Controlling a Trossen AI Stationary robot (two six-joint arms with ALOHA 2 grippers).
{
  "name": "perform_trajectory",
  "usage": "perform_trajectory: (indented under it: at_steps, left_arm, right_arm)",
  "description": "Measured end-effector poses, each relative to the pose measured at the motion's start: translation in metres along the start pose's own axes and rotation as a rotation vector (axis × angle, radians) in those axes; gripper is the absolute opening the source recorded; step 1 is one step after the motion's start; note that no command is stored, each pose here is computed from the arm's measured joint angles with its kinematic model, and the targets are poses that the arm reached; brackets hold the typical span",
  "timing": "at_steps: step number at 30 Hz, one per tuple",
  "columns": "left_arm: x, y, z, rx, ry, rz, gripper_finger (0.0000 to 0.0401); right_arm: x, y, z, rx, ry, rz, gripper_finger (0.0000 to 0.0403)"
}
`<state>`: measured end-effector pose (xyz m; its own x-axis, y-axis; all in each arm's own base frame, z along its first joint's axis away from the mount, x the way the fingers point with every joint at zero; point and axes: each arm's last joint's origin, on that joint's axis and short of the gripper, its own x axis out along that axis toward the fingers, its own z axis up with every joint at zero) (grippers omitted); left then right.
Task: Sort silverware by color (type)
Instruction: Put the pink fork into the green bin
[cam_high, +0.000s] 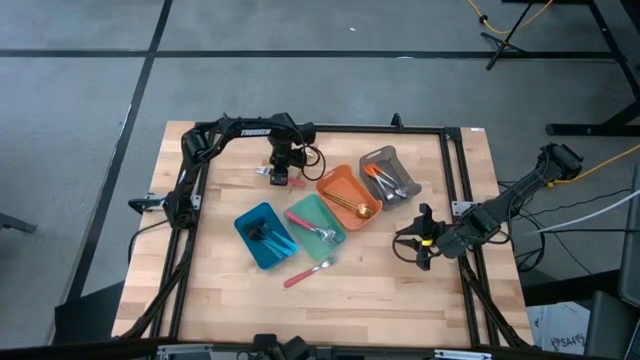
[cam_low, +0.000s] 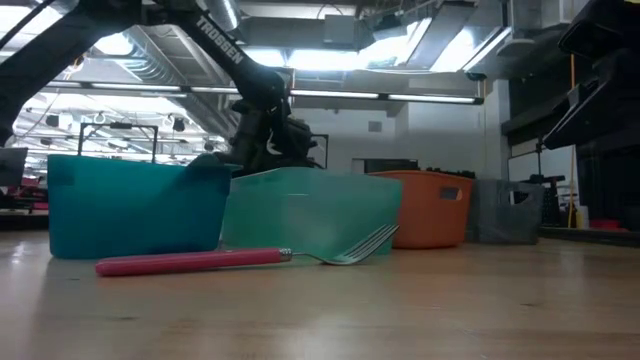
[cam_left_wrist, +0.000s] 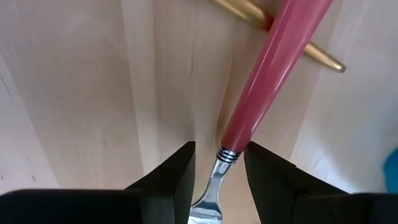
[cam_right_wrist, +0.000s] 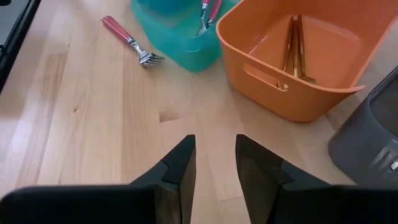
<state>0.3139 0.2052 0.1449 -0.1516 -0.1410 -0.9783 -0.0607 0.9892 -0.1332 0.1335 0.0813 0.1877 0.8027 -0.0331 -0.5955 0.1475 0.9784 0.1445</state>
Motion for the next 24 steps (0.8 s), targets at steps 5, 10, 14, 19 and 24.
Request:
perform_trajectory:
  at_steps: [5,10,14,19,24]
  left_arm:
    - [0.0000,0.0001,-0.0007,0.000,0.013,0.010,0.0131]
    - [0.0000,0.0005,0.0001,-0.006,0.005,0.015,0.0131]
    - [0.0000,0.0018,0.0021,-0.006,-0.017,0.028,0.0131]
    - [-0.0001,0.0021,0.0020,-0.007,-0.011,0.038,0.0130]
    - [0.0000,0.0010,0.0026,-0.001,0.019,0.088,0.0103]
  right_arm:
    - [0.0000,0.0000,0.0000,-0.001,0.000,0.000,0.0106]
    - [0.0000,0.0000,-0.0001,-0.001,0.001,0.000,0.0106]
    - [0.0000,0.0000,-0.0001,-0.001,0.001,0.000,0.0106]
    - [0.0000,0.0000,-0.0001,-0.001,0.000,0.000,0.0106]
    - [0.0000,0.0000,-0.0001,-0.001,0.001,0.000,0.0106]
